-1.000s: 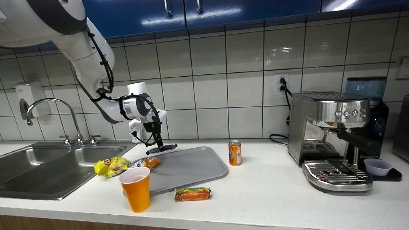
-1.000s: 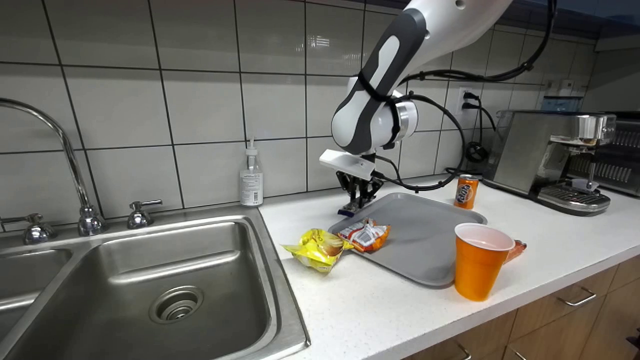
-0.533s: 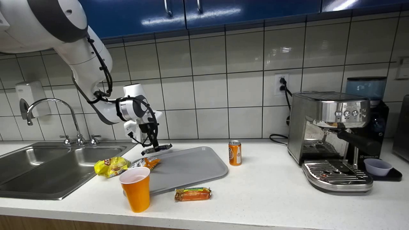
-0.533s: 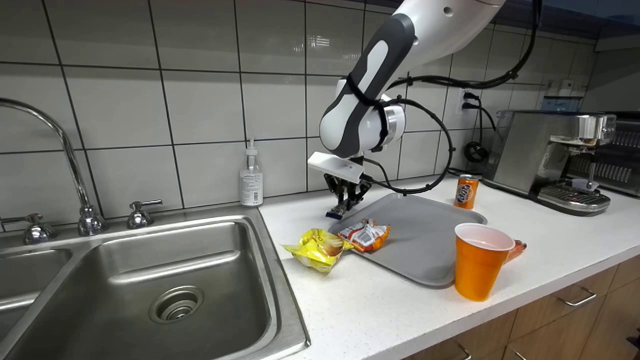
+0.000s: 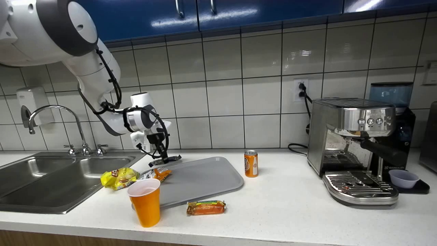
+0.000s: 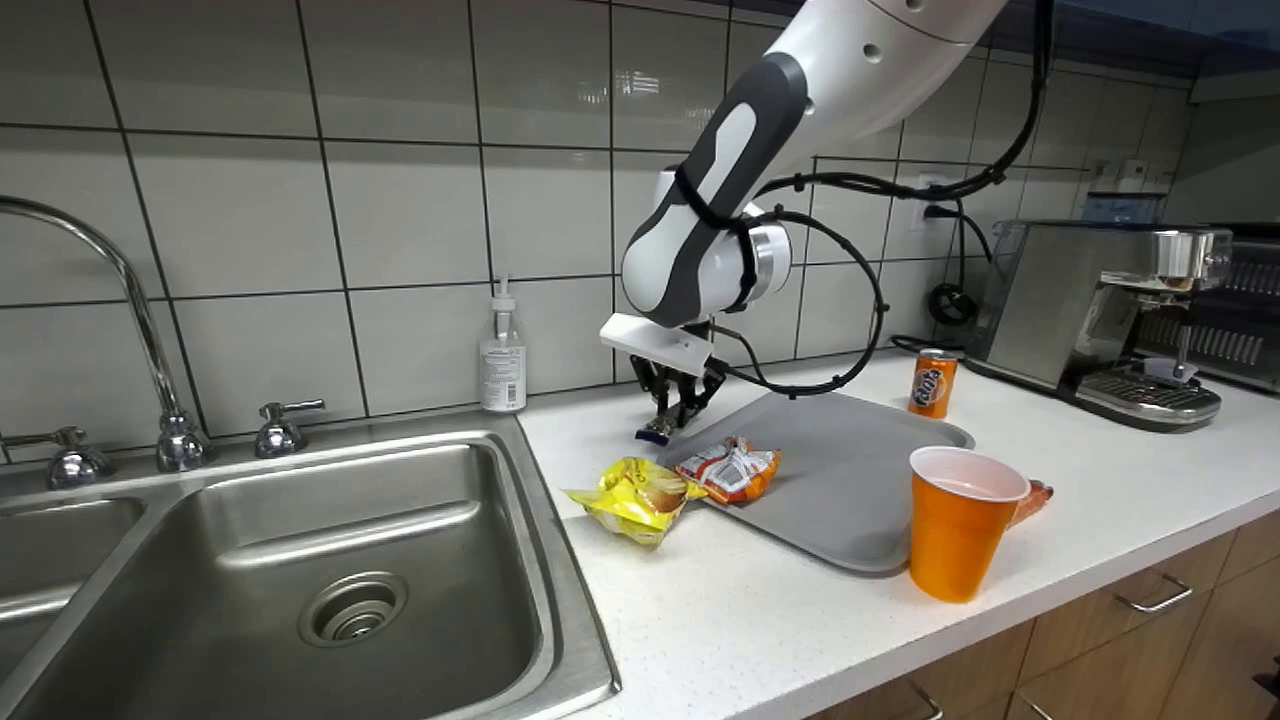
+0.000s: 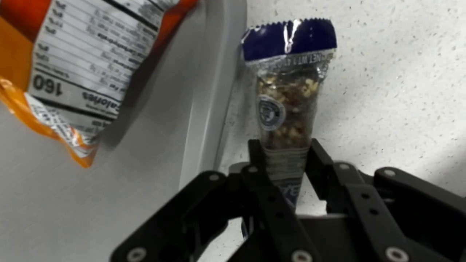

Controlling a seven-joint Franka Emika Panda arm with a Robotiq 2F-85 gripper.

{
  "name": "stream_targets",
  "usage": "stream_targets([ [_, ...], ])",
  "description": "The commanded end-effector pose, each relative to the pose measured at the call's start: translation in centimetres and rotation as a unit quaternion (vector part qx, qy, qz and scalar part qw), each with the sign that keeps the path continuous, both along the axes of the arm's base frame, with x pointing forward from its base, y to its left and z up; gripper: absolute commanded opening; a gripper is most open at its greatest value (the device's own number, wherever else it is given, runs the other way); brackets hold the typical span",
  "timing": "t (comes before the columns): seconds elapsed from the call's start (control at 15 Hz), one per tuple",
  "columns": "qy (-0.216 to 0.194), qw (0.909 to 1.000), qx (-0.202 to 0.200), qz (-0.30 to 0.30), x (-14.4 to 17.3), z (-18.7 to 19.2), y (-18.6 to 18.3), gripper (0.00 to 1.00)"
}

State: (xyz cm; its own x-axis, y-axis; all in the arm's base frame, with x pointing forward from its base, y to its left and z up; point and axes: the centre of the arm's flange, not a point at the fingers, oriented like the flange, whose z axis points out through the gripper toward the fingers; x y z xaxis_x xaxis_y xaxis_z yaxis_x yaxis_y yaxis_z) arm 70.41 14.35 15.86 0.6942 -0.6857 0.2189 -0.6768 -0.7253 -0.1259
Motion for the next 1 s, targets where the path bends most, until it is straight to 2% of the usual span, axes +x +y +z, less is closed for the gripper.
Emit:
stream_targets([
  [0.0, -0.001, 0.9999, 0.000, 0.011, 1.4, 0.5, 0.0, 0.67],
  [0.27, -0.007, 0.9999, 0.002, 0.012, 1.2, 1.3, -0.4, 0.95],
  [0.33, -0.009, 0.9999, 0.002, 0.011, 1.1, 1.6, -0.6, 1.00],
  [0.93, -0.017, 0.9998, -0.003, -0.002, 0.2, 3.6, -3.9, 1.00],
])
